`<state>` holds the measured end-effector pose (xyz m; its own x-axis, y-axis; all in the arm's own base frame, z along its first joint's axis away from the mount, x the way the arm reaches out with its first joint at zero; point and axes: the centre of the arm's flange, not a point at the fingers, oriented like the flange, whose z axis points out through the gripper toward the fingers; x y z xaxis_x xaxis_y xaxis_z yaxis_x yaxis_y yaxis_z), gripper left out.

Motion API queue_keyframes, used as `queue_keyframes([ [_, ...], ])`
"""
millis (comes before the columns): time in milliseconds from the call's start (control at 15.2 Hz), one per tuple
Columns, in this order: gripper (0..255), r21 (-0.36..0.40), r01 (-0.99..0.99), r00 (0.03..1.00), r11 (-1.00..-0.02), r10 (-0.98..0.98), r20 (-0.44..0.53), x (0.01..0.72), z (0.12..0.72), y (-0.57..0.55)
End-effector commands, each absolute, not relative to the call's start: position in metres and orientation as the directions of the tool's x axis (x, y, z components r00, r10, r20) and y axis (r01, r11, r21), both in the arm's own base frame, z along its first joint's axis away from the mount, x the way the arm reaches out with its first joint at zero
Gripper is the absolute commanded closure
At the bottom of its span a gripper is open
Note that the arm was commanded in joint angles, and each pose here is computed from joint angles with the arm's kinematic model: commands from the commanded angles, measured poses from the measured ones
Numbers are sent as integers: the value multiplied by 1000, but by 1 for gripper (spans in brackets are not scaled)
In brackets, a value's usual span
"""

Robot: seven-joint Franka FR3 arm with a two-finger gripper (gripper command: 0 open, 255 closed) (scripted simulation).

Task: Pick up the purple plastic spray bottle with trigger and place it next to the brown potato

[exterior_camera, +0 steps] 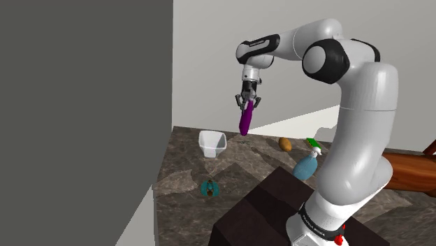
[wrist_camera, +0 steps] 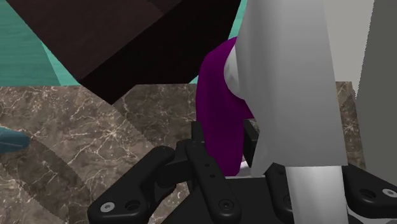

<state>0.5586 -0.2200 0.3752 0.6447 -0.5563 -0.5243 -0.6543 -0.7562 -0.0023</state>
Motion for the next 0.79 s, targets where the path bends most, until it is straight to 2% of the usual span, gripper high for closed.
queue_keyframes([
  [0, 255, -3, -654, 645, -757, -555, -525, 543, 378, -242],
  [726, 255, -3, -654, 645, -757, -555, -525, 461, 379, -363],
])
